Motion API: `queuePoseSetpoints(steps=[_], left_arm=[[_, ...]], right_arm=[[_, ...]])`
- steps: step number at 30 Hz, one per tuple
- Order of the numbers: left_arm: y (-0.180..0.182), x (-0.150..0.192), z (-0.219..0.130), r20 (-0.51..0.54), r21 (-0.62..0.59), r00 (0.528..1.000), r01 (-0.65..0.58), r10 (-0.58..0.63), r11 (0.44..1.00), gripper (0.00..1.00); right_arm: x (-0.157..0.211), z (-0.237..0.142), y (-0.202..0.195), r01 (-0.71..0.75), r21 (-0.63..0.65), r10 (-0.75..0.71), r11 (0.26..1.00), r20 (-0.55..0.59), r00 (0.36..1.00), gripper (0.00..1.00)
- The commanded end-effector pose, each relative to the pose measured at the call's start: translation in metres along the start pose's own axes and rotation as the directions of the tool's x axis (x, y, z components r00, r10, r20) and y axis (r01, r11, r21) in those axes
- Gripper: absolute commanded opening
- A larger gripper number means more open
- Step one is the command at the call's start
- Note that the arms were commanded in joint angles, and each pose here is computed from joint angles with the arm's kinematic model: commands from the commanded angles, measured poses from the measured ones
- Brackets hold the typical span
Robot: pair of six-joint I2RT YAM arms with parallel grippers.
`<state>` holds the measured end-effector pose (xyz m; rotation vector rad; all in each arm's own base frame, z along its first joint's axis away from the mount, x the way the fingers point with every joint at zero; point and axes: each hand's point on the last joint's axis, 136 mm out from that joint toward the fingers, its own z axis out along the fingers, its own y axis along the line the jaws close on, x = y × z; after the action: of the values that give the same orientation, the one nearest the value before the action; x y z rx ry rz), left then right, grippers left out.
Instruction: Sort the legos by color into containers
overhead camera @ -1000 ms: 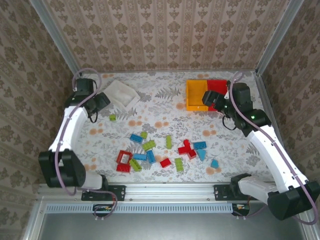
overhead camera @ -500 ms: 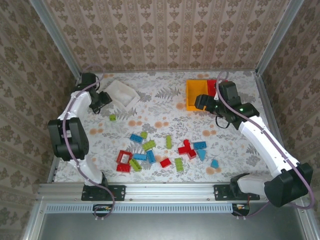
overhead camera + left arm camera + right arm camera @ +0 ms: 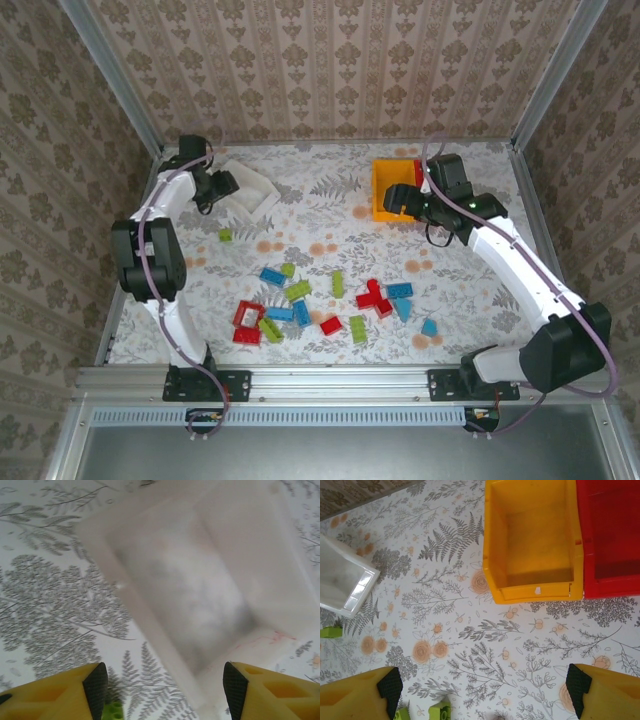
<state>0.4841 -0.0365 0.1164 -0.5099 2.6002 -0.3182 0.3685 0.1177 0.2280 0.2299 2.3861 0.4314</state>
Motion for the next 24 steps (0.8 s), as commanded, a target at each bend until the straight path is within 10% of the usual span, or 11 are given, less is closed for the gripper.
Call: queuePoseSetpoints(steps=[1,15,24], left_arm=[[-0.004,-0.007,0.009,-0.004,-0.011,1.0,0.011,-0.011,1.0,0.65],[0.012,0.007,0.037,-0.129,-0.118,0.991,-0.034,0.019,0.992,0.48],[-0.021,0.008,0.038,-0.124,-0.05,0.98,-0.161,0.154,0.986,0.11]], right_arm=[[-0.01,0.0,0.005,0.001,-0.024,-0.001,1.0,0.007,1.0,0.88],[-0.029,0.026,-0.035,-0.09,0.08,0.092,0.993,-0.015,0.996,0.81],[-0.058,0.052,-0.064,-0.064,0.2,0.061,0.978,0.023,0.998,0.8]])
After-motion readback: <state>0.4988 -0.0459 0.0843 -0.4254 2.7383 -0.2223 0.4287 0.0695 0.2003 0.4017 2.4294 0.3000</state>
